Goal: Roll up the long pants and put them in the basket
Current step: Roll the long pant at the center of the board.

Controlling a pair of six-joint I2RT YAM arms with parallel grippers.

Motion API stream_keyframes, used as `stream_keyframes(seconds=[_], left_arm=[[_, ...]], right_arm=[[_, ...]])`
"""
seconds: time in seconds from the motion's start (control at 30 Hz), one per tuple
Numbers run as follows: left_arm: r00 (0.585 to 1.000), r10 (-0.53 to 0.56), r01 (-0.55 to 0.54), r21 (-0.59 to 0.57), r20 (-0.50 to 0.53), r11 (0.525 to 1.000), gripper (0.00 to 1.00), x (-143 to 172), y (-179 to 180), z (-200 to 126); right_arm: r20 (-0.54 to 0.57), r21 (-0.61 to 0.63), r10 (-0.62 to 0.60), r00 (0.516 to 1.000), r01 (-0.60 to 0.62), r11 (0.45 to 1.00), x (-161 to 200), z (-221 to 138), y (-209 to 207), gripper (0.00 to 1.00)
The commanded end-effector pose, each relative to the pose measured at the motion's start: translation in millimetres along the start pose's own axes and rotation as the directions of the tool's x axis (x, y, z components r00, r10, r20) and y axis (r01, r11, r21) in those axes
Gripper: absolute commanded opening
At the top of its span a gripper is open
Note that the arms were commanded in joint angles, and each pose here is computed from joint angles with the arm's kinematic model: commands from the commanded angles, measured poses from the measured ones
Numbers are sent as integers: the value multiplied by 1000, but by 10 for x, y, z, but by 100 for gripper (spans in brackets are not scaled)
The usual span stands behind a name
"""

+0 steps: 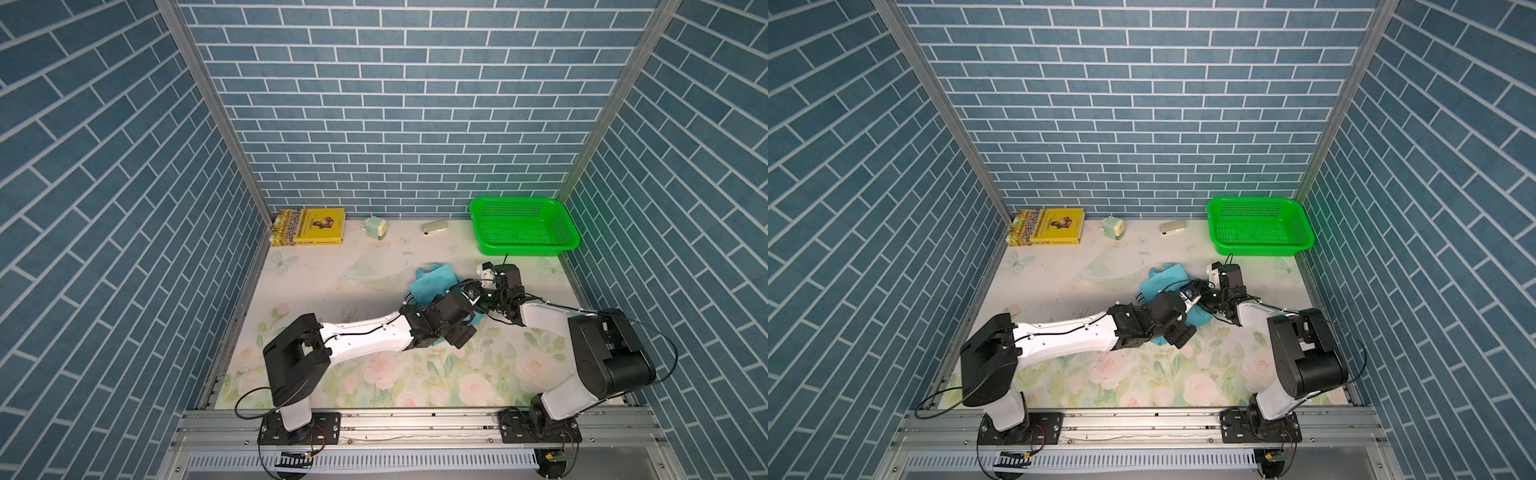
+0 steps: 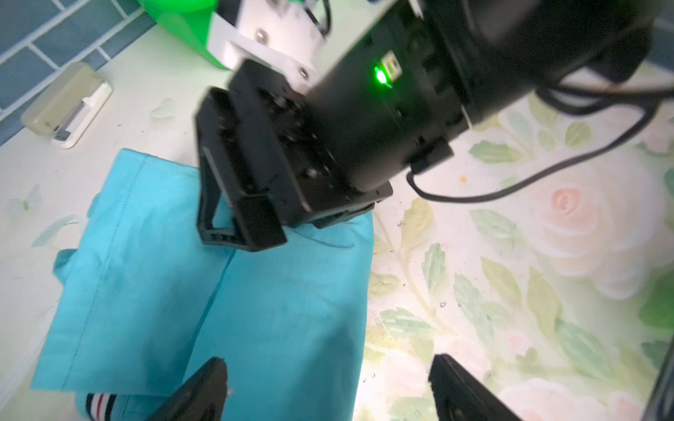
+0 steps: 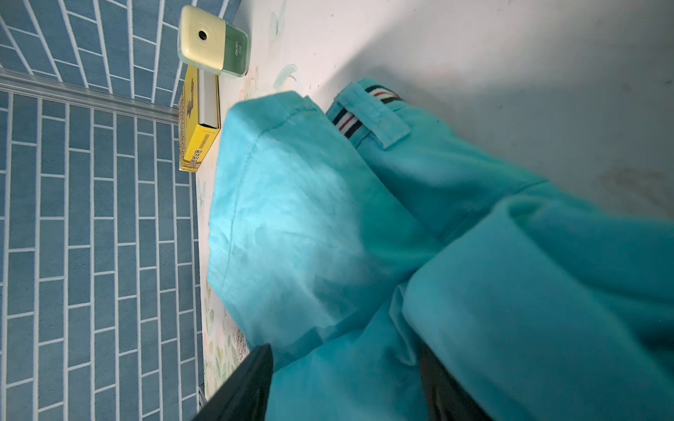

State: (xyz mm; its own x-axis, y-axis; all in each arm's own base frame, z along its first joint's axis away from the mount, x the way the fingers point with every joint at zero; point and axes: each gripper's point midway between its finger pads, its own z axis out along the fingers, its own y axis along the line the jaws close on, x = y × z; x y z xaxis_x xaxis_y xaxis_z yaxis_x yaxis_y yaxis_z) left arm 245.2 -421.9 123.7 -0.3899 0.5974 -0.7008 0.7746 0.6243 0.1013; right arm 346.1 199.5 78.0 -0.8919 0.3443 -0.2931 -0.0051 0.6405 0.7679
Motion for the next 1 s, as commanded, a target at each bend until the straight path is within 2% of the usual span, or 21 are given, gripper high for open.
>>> stream_keyframes(seconds=[0.0, 0.2, 0.4, 0.43, 0.47, 0.5, 0.57, 0.6, 0.7, 0.73, 0.8, 0.83, 0.9, 0.97], left_arm=[[978, 146, -152, -30, -149, 988, 100, 458, 76, 254], [952, 202, -228, -92, -231, 969, 100, 820, 181, 517], [938, 213, -285, -261, -274, 922, 99, 985, 458, 622], [935, 215, -294, -277, -280, 915, 96, 1013, 488, 635], [935, 213, -296, -296, -282, 908, 89, 1023, 519, 647], [935, 211, -297, -306, -284, 905, 78, 1030, 537, 660], [937, 206, -291, -303, -284, 908, 38, 1045, 525, 700], [939, 200, -281, -286, -281, 916, 29, 1046, 489, 716], [958, 162, -201, -152, -239, 968, 5, 972, 238, 712], [968, 128, -147, -78, -214, 986, 0, 916, 119, 678], [981, 52, -32, 110, -186, 993, 0, 787, -167, 588], [982, 5, 37, 217, -188, 975, 0, 710, -318, 532], [972, -112, 193, 424, -209, 885, 0, 520, -582, 388], [932, -248, 362, 611, -266, 704, 0, 324, -788, 180]], right_arm=[[-35, 75, 20, 999, -17, 997, 53, 68, -175, 69], [-67, 81, 17, 998, -11, 997, 71, 114, -188, 69], [-101, 85, 18, 995, -9, 996, 95, 148, -199, 69], [-106, 84, 15, 994, -6, 996, 93, 153, -192, 69], [-110, 84, 13, 994, -3, 996, 90, 156, -186, 69], [-115, 85, 10, 993, 0, 996, 91, 158, -182, 69], [-124, 84, -1, 992, 11, 996, 74, 154, -149, 69], [-127, 86, -4, 992, 15, 996, 67, 150, -139, 70], [-122, 87, -25, 992, 36, 996, 2, 58, -70, 70], [-112, 104, -30, 993, 41, 994, -45, -14, -71, 70], [-81, 128, -38, 996, 48, 991, -137, -184, -72, 71], [-58, 138, -41, 997, 49, 989, -195, -294, -58, 71], [-18, 175, -57, 998, 59, 983, -285, -500, -27, 72], [11, 205, -85, 996, 81, 975, -355, -708, 61, 72]])
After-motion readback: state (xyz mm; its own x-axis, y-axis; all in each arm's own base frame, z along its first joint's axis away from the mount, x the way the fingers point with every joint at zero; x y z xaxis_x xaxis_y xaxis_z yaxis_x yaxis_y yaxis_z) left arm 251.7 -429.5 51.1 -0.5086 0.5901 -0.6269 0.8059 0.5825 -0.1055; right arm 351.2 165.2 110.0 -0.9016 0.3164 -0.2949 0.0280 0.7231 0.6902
